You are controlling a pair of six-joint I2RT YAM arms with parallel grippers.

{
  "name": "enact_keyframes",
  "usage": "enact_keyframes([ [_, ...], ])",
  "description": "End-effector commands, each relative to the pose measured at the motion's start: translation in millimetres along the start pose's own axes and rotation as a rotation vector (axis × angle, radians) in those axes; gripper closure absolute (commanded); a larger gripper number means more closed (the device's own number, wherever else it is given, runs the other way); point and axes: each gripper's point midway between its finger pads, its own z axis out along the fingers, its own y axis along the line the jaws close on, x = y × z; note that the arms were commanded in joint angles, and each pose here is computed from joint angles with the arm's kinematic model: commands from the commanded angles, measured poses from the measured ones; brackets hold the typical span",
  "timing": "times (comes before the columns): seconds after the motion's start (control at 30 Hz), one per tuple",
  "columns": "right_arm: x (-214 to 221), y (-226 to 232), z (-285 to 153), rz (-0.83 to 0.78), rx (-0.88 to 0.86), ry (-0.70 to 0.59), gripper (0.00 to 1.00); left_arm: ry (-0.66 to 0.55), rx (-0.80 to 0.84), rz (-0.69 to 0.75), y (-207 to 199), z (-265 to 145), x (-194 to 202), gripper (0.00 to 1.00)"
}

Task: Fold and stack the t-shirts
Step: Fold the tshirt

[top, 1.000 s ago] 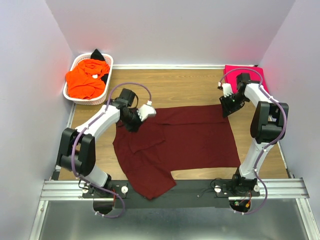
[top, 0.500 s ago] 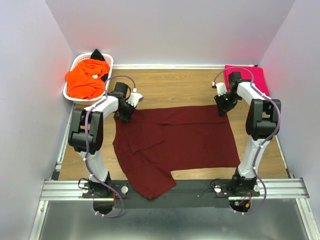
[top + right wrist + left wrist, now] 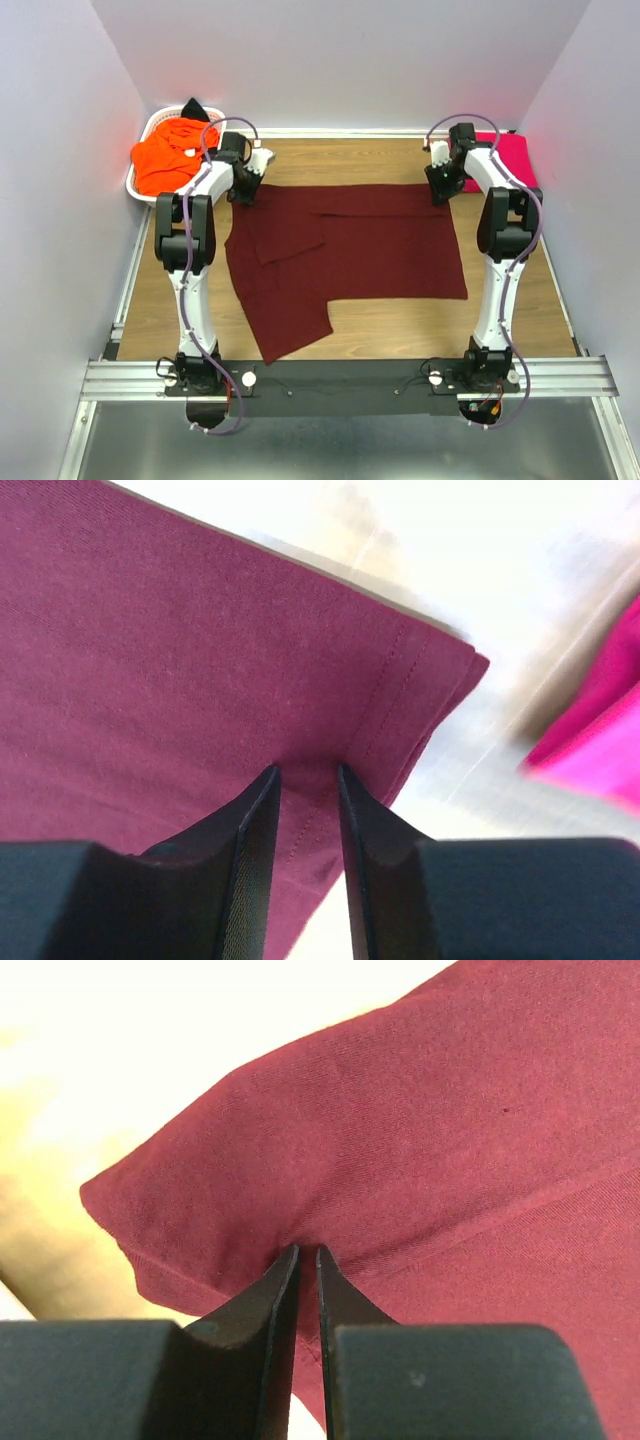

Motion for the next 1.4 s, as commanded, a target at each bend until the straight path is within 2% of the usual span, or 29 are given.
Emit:
enact_keyframes([
  [0.0,-16,-18,21,0.025,0.048,-0.026,0.6,0.011,-0.016,0.002,17,6,-10,0.8],
  [0.13,-33,-9,-8,0.013,0.012,-0.096,0.45,-0.073,0.028,0.062,16,-24,-49,0.73],
  [0.17,-44,-6,-33,-0.004,0.018,-0.143,0.37,-0.12,0.038,0.105,13,-45,-63,0.7],
  [0.2,-43,-2,-43,-0.012,0.009,-0.152,0.33,-0.143,0.097,0.13,0,-58,-66,0.62],
  [0.23,-44,4,-54,-0.033,-0.01,-0.171,0.29,-0.161,0.124,0.152,-7,-70,-68,0.59],
  [0.27,-44,11,-78,-0.052,-0.01,-0.201,0.17,-0.192,0.146,0.21,-16,-92,-69,0.52],
  [0.3,-41,18,-88,-0.076,-0.031,-0.208,0.12,-0.206,0.196,0.232,-28,-103,-65,0.43],
  [0.33,-38,22,-101,-0.078,-0.028,-0.215,0.04,-0.219,0.214,0.258,-36,-114,-62,0.4],
  [0.37,-27,30,-103,-0.108,-0.058,-0.199,0.0,-0.271,0.199,0.327,-41,-143,-65,0.39],
  [0.4,-22,37,-124,-0.129,-0.062,-0.21,0.0,-0.247,0.24,0.338,-54,-144,-46,0.28],
  [0.57,34,62,-146,-0.254,-0.108,-0.121,0.01,-0.22,0.25,0.469,-80,-177,8,0.28],
  [0.67,79,76,-151,-0.308,-0.122,-0.039,0.14,-0.194,0.272,0.542,-97,-188,46,0.28],
  [0.7,99,89,-144,-0.327,-0.148,0.009,0.28,-0.181,0.271,0.556,-103,-189,62,0.29],
  [0.8,138,101,-141,-0.384,-0.142,0.069,0.44,-0.132,0.298,0.583,-117,-188,89,0.34],
  [0.87,151,101,-139,-0.426,-0.114,0.09,0.51,-0.106,0.318,0.595,-126,-185,105,0.38],
  [1.0,178,108,-123,-0.467,-0.111,0.146,0.53,-0.085,0.321,0.635,-140,-177,120,0.4],
  [1.03,199,106,-108,-0.491,-0.107,0.209,0.54,-0.064,0.318,0.67,-155,-170,125,0.4],
  [1.37,227,98,-99,-0.549,-0.059,0.267,0.55,-0.035,0.349,0.699,-168,-163,131,0.41],
])
